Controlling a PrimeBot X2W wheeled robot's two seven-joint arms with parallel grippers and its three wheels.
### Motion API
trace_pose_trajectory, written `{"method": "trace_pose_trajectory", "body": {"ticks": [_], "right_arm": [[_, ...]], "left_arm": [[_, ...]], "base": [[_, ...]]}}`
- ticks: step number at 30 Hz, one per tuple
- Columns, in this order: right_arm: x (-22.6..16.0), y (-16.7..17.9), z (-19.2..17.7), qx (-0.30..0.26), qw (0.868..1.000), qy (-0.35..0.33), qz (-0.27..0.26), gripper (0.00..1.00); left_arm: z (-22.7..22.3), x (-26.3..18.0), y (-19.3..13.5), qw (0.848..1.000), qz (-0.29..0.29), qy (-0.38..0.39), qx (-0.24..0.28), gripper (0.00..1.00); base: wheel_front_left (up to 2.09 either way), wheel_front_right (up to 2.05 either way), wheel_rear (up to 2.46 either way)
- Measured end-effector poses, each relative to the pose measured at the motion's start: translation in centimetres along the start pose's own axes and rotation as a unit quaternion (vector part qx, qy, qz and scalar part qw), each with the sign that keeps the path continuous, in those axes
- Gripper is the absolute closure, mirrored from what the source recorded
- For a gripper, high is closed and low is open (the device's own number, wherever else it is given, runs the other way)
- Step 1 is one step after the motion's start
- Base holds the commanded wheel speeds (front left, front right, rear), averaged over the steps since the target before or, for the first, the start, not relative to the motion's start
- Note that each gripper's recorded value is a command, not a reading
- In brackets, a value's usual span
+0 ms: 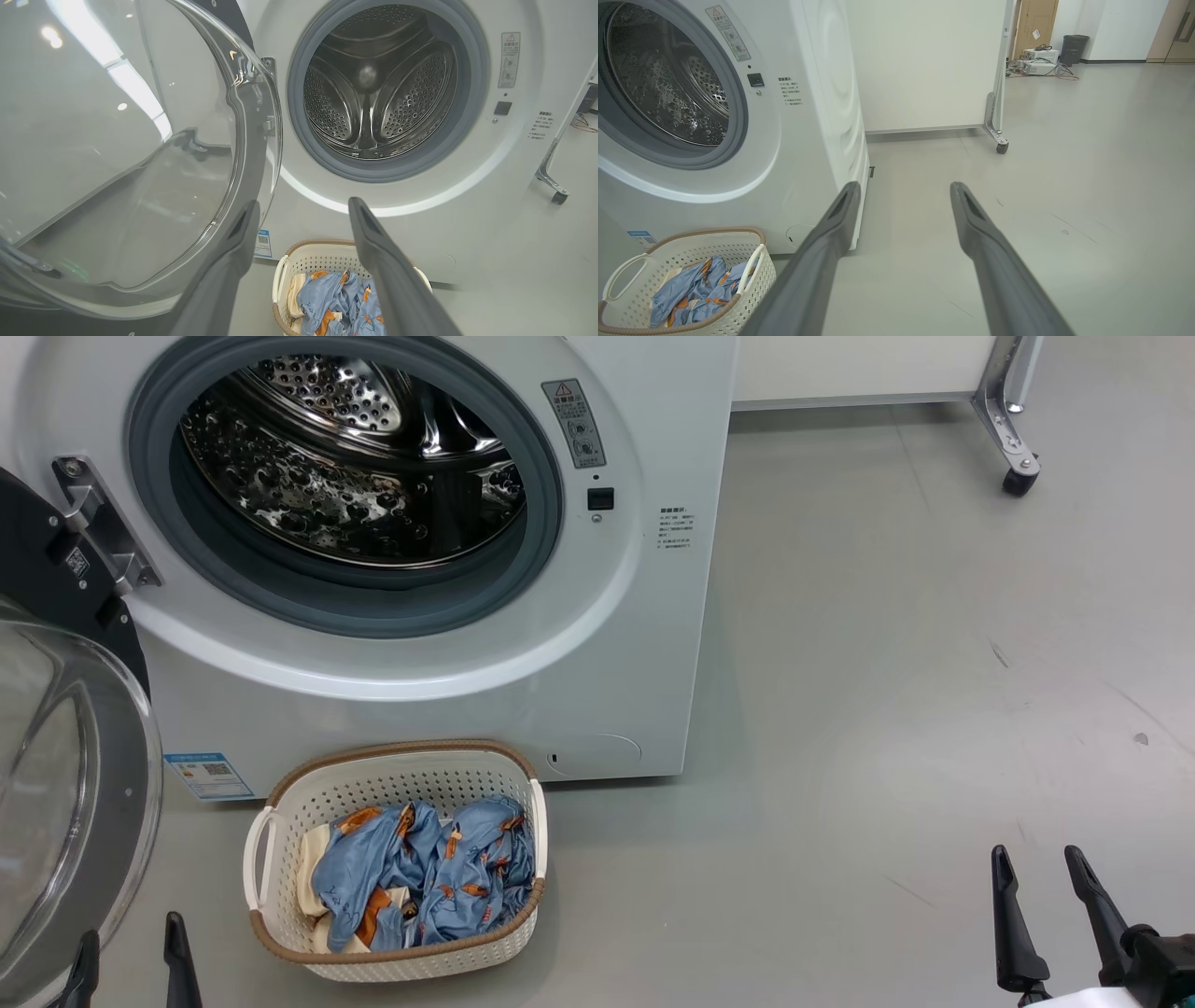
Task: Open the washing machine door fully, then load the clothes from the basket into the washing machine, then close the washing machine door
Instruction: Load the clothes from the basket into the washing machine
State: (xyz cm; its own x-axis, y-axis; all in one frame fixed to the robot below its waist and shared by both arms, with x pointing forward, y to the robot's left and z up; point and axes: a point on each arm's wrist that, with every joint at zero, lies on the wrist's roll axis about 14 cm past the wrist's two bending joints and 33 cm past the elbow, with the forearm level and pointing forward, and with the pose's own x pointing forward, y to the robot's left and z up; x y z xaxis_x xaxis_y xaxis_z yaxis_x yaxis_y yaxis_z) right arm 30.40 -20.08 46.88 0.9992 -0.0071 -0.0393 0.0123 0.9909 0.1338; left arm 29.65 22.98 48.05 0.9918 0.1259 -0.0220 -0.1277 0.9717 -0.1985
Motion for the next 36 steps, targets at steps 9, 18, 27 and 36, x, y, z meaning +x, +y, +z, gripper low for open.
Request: {"method": "trace_pose_trajectory", "body": {"ticks": [9,18,27,36], "right_arm": [[0.0,0.0,-0.1,0.000,1.000,0.002,-0.001,0.00],[0.1,0.0,-0.2,0.000,1.000,0.005,-0.001,0.00],[0.3,0.1,-0.7,0.002,1.000,0.014,0.000,0.00],[0.6,0.5,-1.7,0.017,0.999,0.030,-0.005,0.00]], "left_arm": [[-0.1,0.1,-0.4,1.000,-0.007,0.002,0.008,0.00],[-0.2,0.2,-1.1,1.000,-0.017,0.004,0.005,0.00],[-0.2,0.7,-2.4,0.999,-0.035,0.003,0.005,0.00],[-2.6,1.3,-6.2,0.995,-0.092,0.047,-0.005,0.00]], "base": [[0.46,-1.08,0.62],[0.31,-0.50,0.19],[0.06,-0.06,0.00],[0.00,0.00,0.00]]}}
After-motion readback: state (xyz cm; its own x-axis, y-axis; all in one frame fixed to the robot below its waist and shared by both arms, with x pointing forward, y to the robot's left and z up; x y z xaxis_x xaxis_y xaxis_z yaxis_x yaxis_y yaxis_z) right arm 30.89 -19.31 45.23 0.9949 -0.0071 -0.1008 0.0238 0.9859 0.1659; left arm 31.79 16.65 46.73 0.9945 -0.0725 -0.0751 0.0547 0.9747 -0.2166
